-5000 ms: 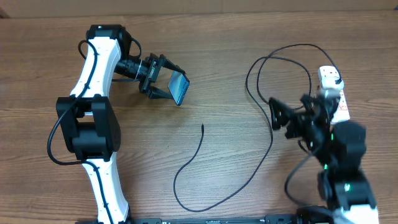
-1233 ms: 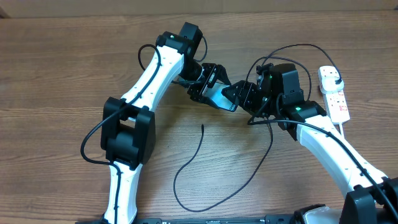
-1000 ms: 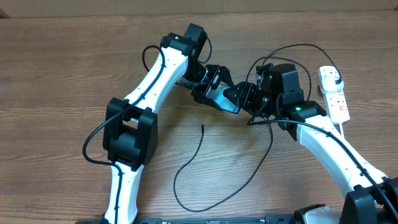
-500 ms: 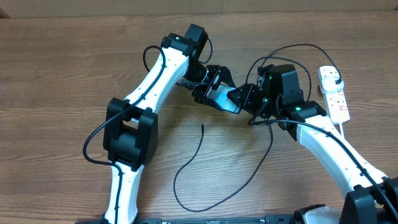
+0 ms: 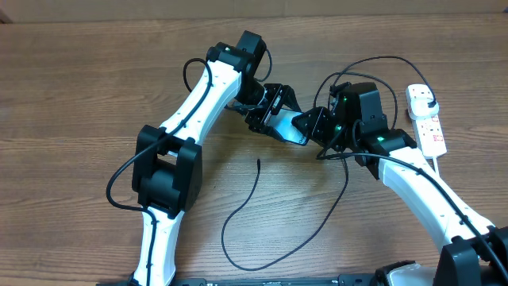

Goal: Plug charger to phone and switch on socket
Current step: 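Close the right gripper on the phone's edge beside the left gripper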

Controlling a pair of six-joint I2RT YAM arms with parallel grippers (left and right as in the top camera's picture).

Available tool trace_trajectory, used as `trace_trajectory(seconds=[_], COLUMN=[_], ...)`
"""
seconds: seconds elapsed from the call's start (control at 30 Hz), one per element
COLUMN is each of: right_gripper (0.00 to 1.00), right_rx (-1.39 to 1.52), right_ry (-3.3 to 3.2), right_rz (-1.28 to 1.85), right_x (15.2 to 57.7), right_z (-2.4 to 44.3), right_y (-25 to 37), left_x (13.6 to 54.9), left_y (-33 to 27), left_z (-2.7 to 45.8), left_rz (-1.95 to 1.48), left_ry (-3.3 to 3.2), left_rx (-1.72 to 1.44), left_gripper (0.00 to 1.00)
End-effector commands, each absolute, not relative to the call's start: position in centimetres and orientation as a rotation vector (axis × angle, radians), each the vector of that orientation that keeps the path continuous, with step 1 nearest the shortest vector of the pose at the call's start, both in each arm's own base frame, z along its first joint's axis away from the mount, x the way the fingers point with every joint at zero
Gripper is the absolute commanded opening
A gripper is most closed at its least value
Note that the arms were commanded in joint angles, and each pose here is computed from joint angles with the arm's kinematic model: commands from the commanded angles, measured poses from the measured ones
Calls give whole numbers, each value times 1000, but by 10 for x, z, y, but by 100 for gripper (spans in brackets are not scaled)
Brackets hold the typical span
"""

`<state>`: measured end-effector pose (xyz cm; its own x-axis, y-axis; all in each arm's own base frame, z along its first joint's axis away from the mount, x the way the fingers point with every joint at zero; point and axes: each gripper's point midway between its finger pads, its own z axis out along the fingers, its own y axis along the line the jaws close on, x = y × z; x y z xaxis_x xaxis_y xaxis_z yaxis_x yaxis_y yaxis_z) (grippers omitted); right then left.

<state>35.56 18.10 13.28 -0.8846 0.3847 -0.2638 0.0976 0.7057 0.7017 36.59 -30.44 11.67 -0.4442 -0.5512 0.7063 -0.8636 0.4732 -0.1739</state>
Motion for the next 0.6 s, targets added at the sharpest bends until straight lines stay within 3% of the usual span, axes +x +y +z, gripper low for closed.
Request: trace_trajectory(seconds=[0.0,0.4,0.57], right_gripper=[30,26,20], right_rx=[356,357,357], right_ry=[2499,2500,2500], right_rz=[1000,1000,1000], right_x=[362,362,362], right_z=[142,141,141], right_y=[183,183,183], left_x=[367,367,366], left_y=[-313,-314,-315], left_z=[126,126,127], left_rz=[739,728,724], left_ry=[-2138,-2120,-2112], left_rx=[1157,1181,1189], left_gripper=[4,4,4])
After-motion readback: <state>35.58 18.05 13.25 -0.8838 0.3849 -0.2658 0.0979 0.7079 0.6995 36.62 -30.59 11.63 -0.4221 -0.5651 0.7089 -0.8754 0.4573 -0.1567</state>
